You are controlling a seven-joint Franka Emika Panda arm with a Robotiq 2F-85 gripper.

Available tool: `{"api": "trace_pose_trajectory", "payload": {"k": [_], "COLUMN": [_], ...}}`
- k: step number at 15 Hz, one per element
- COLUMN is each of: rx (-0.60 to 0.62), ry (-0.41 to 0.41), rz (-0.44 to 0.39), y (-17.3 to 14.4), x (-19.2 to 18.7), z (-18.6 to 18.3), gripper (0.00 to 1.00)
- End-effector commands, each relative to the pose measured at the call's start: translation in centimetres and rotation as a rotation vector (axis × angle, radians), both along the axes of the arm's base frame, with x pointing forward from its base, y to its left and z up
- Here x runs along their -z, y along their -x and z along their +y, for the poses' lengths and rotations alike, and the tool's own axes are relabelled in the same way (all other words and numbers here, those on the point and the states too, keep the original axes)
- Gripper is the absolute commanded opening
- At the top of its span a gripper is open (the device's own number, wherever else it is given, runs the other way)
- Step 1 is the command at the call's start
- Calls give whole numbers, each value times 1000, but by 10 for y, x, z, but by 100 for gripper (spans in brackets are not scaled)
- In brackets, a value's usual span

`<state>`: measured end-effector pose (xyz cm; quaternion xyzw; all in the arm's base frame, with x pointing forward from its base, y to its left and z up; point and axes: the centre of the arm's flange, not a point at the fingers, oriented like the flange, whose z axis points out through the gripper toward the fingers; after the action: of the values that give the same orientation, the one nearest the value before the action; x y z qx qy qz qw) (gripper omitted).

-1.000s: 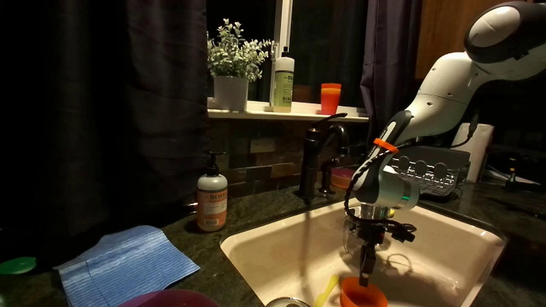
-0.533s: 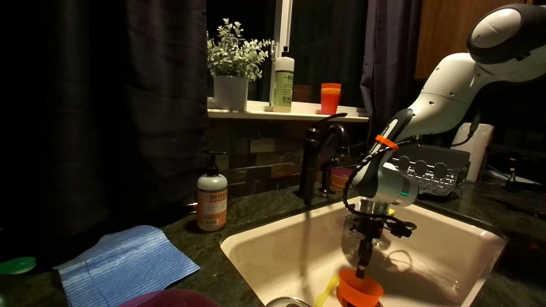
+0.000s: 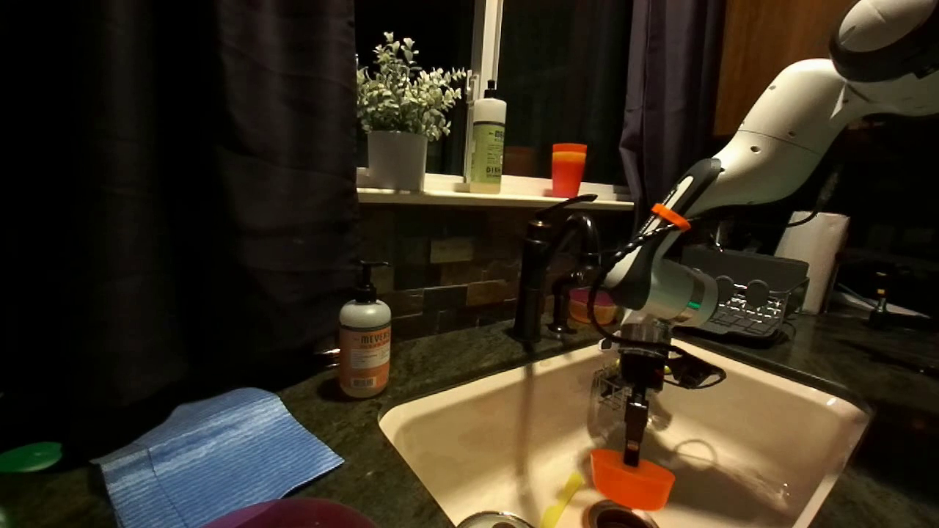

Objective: Take the two bowls off of the plate rack and put them on the green bowl

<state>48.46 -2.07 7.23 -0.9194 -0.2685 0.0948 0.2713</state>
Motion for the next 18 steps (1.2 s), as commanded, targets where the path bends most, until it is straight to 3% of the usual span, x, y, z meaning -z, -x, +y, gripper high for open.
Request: {"api": "trace_pose_trajectory", "payload": {"k": [1,3,7,12,18], "rx": [48,75,120,203,404], "ry": [29,68,167,258,348], "rz": [121,168,173,79,-44], "y": [17,23,29,16,-4], "x": [-32,-51,-105,-184,-263], "z": [7,5,-14,-47,-99], "gripper": [1,1,1,1,1]}}
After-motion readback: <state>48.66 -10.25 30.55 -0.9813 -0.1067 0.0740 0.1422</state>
